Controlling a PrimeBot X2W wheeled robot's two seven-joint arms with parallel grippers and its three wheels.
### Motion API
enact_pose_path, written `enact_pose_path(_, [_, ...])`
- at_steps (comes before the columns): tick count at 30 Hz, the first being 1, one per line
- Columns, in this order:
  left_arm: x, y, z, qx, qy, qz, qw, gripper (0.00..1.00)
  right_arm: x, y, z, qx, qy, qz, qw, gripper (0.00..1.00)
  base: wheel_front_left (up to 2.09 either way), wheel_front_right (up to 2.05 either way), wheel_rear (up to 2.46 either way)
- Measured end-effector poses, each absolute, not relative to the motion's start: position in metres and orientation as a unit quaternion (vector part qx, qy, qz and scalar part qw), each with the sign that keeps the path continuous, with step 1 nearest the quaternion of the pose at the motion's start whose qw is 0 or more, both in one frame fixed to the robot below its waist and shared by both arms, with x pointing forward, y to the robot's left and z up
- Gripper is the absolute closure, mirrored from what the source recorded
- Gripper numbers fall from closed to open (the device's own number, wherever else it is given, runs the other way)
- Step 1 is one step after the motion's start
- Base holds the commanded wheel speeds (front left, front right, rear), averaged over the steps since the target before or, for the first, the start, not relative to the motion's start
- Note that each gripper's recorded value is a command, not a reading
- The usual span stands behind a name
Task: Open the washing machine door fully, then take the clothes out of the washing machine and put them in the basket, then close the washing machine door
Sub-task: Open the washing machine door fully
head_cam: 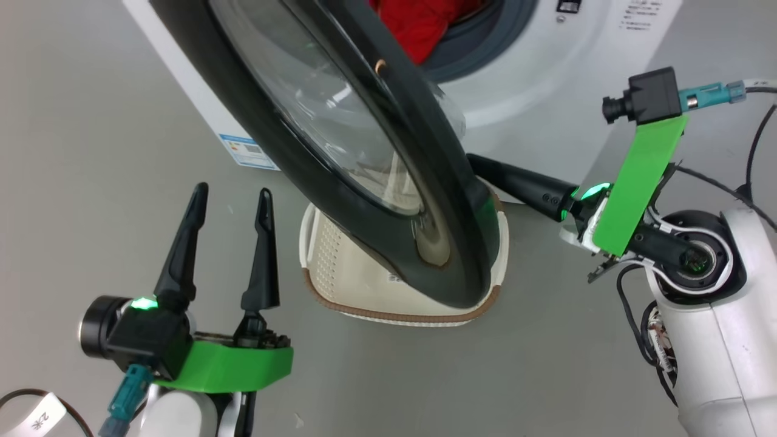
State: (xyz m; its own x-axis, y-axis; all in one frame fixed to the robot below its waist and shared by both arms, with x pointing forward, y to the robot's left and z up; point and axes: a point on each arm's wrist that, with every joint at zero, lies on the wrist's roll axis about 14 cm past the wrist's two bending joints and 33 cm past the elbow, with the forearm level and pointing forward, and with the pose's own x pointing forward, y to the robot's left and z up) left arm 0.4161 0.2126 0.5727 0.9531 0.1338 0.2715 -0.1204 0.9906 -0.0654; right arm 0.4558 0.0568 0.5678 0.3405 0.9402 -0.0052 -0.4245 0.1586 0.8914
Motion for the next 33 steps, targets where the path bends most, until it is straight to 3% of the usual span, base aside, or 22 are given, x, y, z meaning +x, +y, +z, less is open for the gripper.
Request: enact_pose_path(33, [0.339, 0.274, 0.591, -0.011, -0.156, 0.178, 0.972, 0.0, 0.376, 0.142, 0.579, 0.371, 0.354, 0.606, 0.608, 1.0, 0.0, 0.0, 0.0])
